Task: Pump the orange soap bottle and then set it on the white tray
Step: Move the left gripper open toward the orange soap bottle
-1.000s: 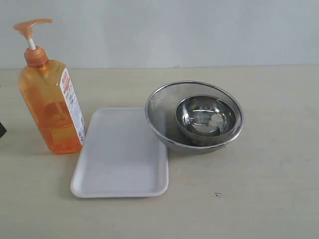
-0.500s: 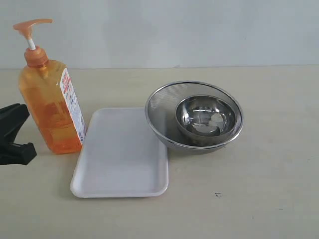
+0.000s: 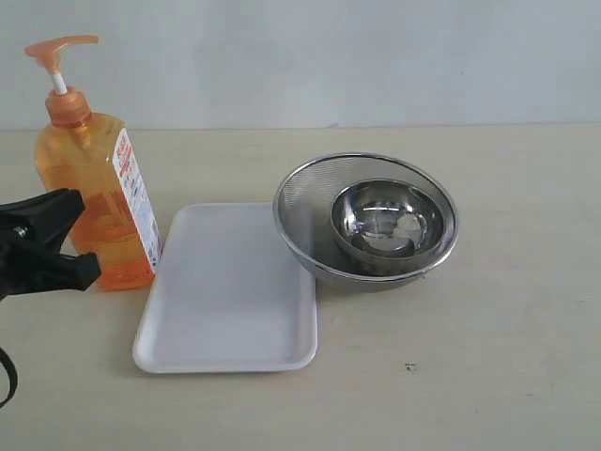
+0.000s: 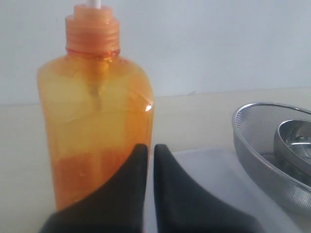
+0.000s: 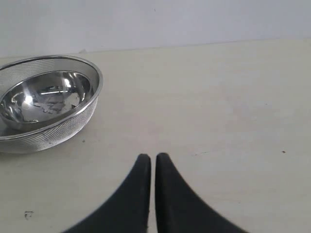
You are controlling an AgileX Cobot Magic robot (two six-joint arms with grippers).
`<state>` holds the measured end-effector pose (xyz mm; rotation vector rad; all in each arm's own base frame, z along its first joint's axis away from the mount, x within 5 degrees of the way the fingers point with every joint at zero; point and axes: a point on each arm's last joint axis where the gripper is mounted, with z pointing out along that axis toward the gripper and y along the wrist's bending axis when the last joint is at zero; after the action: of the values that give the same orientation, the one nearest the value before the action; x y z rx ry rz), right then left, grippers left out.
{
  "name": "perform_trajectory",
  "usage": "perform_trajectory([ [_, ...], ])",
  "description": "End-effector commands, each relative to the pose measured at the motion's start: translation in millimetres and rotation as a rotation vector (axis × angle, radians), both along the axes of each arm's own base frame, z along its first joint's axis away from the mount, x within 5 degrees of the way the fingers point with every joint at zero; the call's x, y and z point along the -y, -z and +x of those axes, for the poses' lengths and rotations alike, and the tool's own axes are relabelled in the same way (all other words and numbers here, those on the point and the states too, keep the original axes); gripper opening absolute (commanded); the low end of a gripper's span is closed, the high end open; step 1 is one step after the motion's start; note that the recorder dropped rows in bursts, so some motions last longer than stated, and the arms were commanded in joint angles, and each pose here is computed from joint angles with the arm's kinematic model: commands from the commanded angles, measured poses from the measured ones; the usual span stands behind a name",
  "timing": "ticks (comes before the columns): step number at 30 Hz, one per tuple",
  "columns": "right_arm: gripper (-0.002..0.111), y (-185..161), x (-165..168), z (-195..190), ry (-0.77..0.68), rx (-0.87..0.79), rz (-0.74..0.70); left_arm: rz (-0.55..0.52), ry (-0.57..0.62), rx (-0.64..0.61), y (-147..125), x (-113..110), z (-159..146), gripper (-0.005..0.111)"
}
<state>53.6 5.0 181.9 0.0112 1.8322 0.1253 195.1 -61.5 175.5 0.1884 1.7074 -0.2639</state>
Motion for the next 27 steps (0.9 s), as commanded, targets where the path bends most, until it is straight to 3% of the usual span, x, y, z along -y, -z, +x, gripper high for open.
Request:
perform_trajectory([
  [1,0.000,-1.4,0.4,0.0,0.007,0.016,0.002,-0.008,0.009,-0.004,1.3,3.1,3.8,0.005],
  [27,0.000,-1.4,0.4,0.0,0.007,0.016,0.002,-0.074,0.010,-0.043,3.1,4.0,3.4,0.005],
])
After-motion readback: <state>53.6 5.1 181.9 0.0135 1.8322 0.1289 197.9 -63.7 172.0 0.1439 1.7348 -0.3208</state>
